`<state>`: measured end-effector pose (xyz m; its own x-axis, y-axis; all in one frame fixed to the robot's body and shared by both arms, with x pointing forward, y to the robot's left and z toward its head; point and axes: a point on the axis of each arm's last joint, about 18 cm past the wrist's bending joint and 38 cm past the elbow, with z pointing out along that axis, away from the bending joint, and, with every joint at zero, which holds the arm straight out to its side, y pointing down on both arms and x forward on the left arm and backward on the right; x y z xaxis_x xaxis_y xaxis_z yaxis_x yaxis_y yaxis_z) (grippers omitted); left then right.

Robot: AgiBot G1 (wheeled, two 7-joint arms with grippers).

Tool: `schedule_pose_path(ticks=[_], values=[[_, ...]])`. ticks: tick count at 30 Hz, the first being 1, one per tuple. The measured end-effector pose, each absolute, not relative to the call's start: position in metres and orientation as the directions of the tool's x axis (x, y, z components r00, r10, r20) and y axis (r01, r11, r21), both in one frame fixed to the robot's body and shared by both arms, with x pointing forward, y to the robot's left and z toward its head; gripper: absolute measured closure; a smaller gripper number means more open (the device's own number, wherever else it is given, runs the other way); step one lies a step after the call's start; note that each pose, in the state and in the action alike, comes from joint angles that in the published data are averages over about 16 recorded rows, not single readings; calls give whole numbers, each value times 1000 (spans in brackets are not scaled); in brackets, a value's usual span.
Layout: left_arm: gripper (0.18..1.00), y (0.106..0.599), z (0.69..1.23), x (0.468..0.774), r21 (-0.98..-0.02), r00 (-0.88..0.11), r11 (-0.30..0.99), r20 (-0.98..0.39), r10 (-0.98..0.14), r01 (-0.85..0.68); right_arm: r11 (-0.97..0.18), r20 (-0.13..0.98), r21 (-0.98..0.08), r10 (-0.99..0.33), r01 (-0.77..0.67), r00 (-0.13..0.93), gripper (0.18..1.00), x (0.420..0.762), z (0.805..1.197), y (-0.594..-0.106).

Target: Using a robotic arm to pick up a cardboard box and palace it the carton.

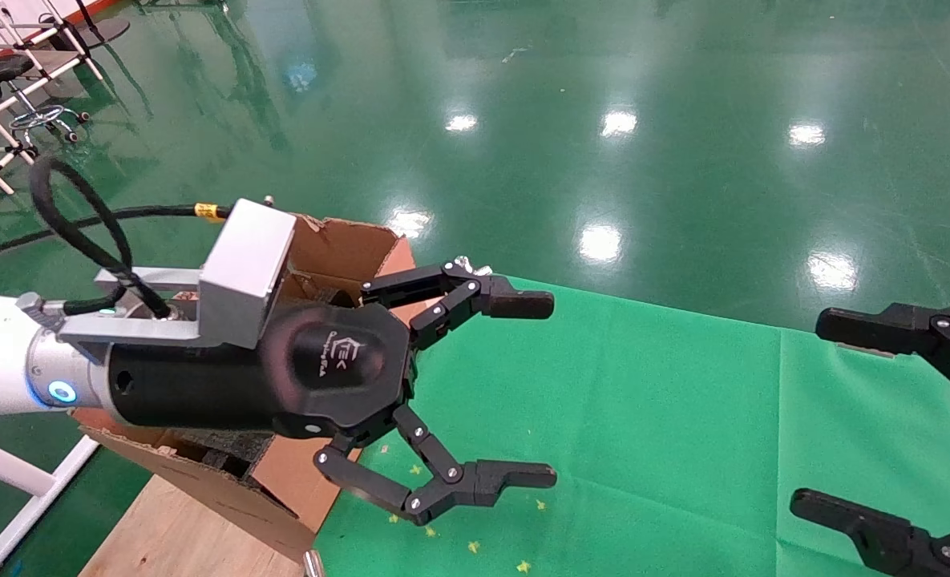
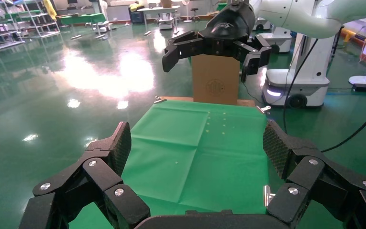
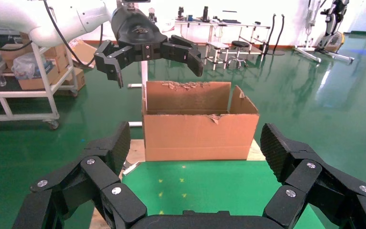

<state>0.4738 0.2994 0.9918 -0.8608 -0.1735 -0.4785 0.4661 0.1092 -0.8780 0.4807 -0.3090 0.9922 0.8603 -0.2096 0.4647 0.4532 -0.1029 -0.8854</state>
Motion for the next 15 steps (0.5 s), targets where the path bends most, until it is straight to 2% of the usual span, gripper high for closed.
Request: schedule_pose_path(ticks=[15], values=[[183, 300, 992, 475, -879, -861, 112, -476, -179, 463, -103, 465, -885, -210, 453, 860, 178, 481, 992, -309]])
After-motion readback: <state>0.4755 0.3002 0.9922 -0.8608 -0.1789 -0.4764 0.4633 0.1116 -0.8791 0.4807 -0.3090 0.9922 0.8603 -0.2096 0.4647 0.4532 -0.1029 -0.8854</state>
